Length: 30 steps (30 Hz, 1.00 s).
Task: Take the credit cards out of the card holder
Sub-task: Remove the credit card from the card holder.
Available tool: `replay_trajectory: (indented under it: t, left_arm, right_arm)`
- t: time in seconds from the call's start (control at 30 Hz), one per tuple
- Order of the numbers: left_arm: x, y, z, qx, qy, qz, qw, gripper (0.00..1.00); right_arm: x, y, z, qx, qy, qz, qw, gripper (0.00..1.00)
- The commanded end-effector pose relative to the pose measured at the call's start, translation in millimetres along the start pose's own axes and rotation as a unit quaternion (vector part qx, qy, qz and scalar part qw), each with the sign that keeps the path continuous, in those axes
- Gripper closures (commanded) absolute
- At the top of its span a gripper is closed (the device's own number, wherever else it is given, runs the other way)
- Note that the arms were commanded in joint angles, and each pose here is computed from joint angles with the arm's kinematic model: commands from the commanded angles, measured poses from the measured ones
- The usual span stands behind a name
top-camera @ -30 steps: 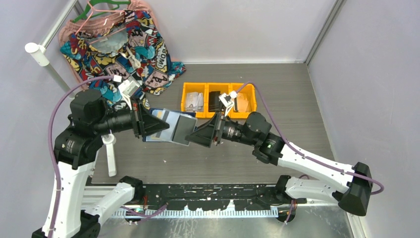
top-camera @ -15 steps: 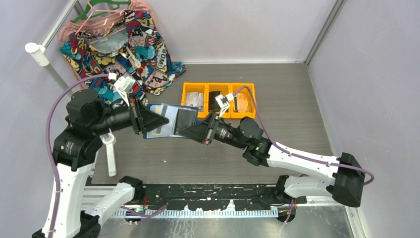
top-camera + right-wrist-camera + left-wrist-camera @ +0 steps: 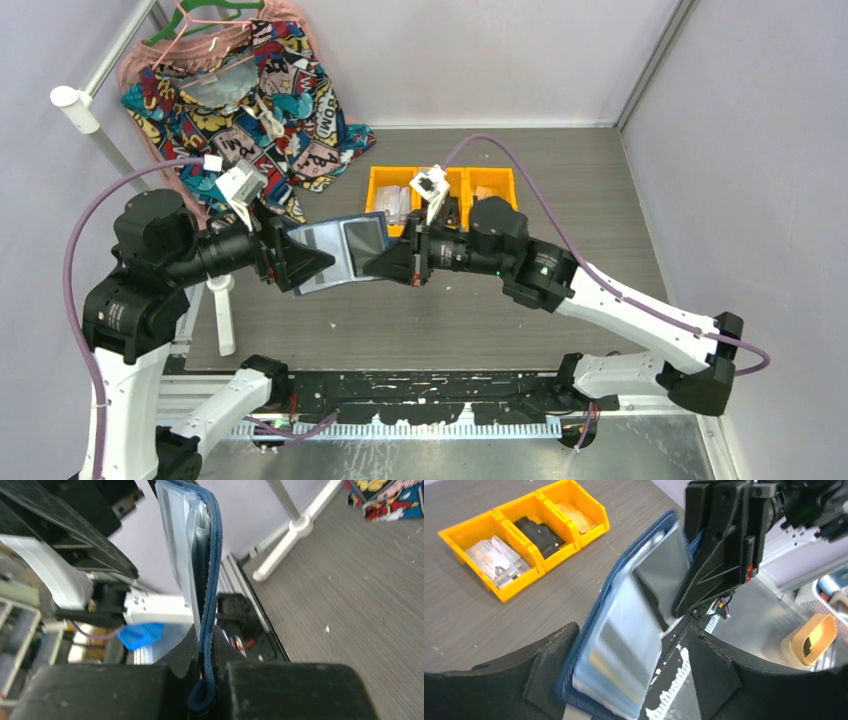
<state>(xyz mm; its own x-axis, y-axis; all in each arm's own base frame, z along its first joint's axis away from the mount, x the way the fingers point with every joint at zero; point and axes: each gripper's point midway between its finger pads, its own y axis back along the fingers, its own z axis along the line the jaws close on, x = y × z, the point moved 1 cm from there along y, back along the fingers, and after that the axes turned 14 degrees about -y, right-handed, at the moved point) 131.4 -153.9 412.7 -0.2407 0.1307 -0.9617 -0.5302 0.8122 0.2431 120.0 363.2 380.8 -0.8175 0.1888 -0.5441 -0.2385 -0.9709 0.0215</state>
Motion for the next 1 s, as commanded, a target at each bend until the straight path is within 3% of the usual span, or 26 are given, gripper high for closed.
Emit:
replay_trajectory:
  t: [0.0,0.23,0.43,0.63,0.7,0.83,0.9,0.97]
  left_arm:
    - [0,5,-14,0.061,-0.078,0.016,0.995,0.22]
    - [40,-3,-30,0.164,-0.044,0.076,0.983,0.24]
    - [69,10,-52,0.239,0.003,0.132,0.962,0.32]
    - [70,16,-61,0.256,0.021,0.125,0.958,0.39]
    - [67,14,-65,0.267,0.042,0.117,0.956,0.45]
    - [62,6,-64,0.269,0.078,0.103,0.954,0.81]
    - [62,2,-58,0.244,0.080,0.098,0.961,0.98]
    - [58,-4,-47,0.196,0.069,0.080,0.975,1.00]
  right_arm:
    - [51,7,-27,0.064,0.058,0.184,0.979,0.99]
    - [73,-3,-2,0.032,0.119,0.272,0.954,0.99]
    - [75,-10,15,-0.002,0.128,0.292,0.948,0.99]
    - [76,-9,26,-0.033,0.133,0.302,0.944,0.99]
    - [75,-11,30,-0.039,0.133,0.302,0.943,0.99]
    - [68,-14,39,-0.054,0.139,0.284,0.947,0.86]
    - [59,-14,45,-0.058,0.139,0.250,0.957,0.75]
    - [48,-13,51,-0.068,0.137,0.201,0.967,0.65]
